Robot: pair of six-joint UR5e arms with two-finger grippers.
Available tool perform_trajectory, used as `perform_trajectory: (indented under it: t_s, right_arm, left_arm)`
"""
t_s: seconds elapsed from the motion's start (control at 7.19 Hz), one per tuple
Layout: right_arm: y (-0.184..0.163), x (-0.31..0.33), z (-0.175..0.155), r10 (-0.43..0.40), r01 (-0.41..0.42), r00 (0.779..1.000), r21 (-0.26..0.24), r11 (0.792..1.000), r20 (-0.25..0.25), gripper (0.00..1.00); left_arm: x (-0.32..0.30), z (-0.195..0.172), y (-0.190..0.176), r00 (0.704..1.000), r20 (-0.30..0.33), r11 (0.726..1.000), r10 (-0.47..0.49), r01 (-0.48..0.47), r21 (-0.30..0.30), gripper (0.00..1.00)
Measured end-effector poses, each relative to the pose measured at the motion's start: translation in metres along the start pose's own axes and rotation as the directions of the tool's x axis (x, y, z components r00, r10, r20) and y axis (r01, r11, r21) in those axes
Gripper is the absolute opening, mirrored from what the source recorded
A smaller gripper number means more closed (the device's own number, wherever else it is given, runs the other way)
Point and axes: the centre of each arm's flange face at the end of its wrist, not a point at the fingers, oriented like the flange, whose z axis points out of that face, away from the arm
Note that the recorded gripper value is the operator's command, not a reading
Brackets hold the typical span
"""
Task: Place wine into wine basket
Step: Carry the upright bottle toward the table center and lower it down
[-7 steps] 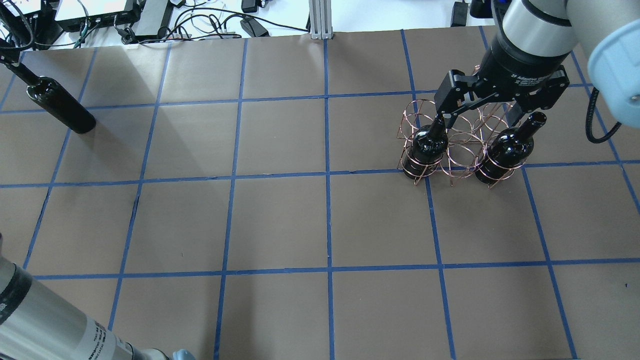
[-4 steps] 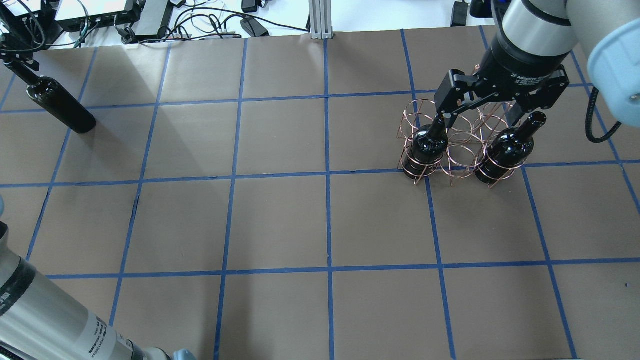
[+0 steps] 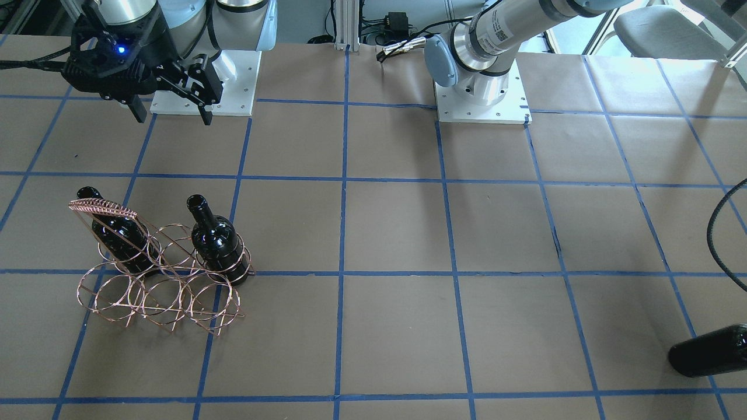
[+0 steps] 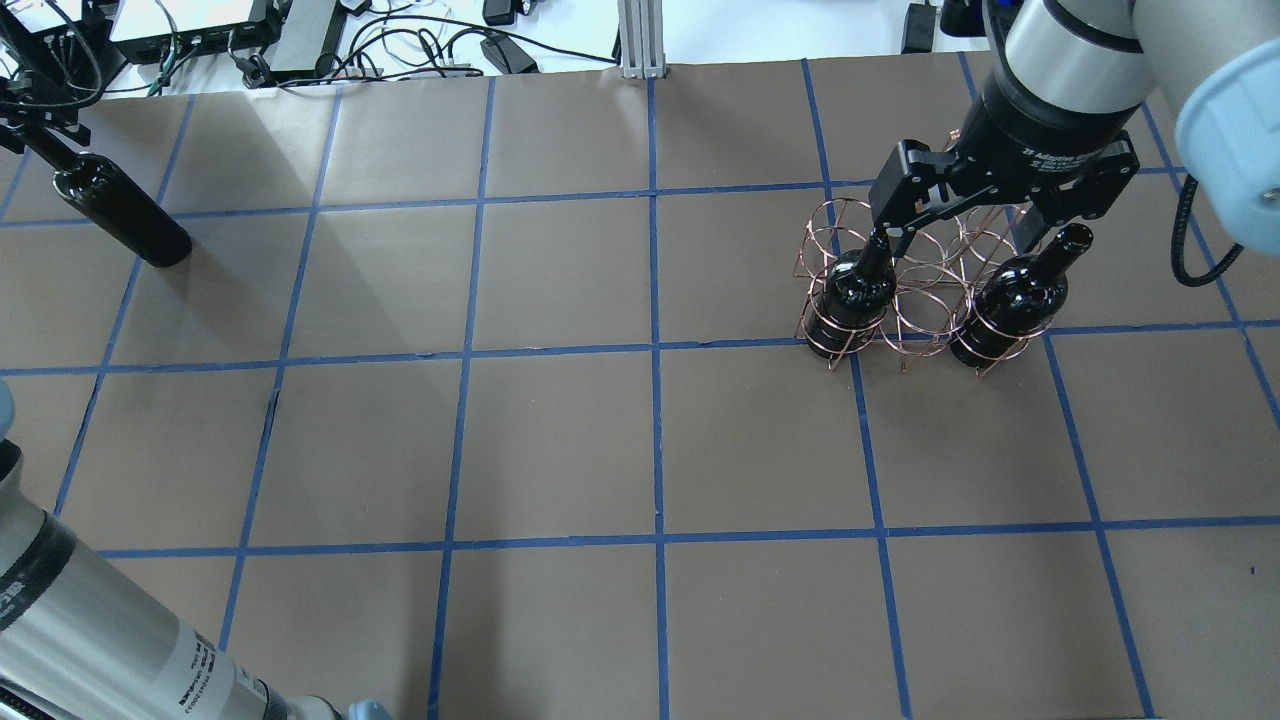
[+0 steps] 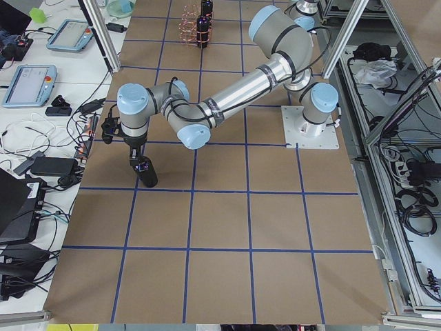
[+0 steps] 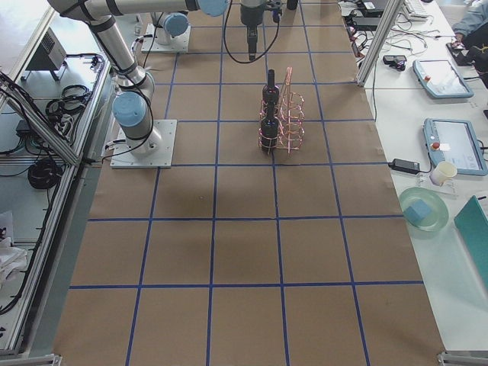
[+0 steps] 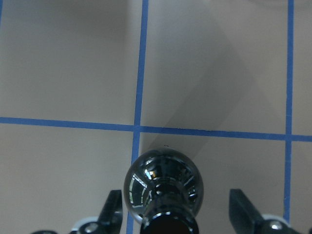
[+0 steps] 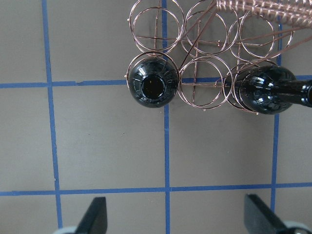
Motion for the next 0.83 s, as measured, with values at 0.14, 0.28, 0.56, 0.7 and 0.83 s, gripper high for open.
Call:
perform_trajectory:
  t_s: [0.14,0.28,0.56,0.7,0.83]
  right_arm:
    - [0.0000,-0.0001,0.0000,0.000,0.000,1.000,0.000,1.000,0.000,1.00]
    - [0.0000,-0.0005,-0.0001,0.000,0.000,1.000,0.001,1.000,0.001,1.00]
    - [0.0002,-0.0008,0.0001,0.000,0.000,1.000,0.000,1.000,0.001,1.00]
    - [0.0003,-0.0008,0.0005,0.000,0.000,1.000,-0.001,1.000,0.002,1.00]
    - [0.0003,-0.0008,0.0005,0.000,0.000,1.000,-0.001,1.000,0.002,1.00]
  left_arm:
    - [0.0000,0.0010,0.0005,1.000,-0.001,1.000,0.001,-0.001,-0.004,0.43]
    - [0.0000,0.0014,0.0008,1.000,-0.001,1.000,0.001,-0.001,-0.007,0.14]
    - [-0.0001,0.0008,0.0009,1.000,0.000,1.000,0.002,-0.002,-0.007,0.00]
    - [0.0000,0.0006,0.0009,1.000,0.000,1.000,0.017,-0.017,-0.006,0.00]
    - [-0.0001,-0.0007,0.0008,0.999,0.004,0.999,0.044,-0.044,-0.005,0.00]
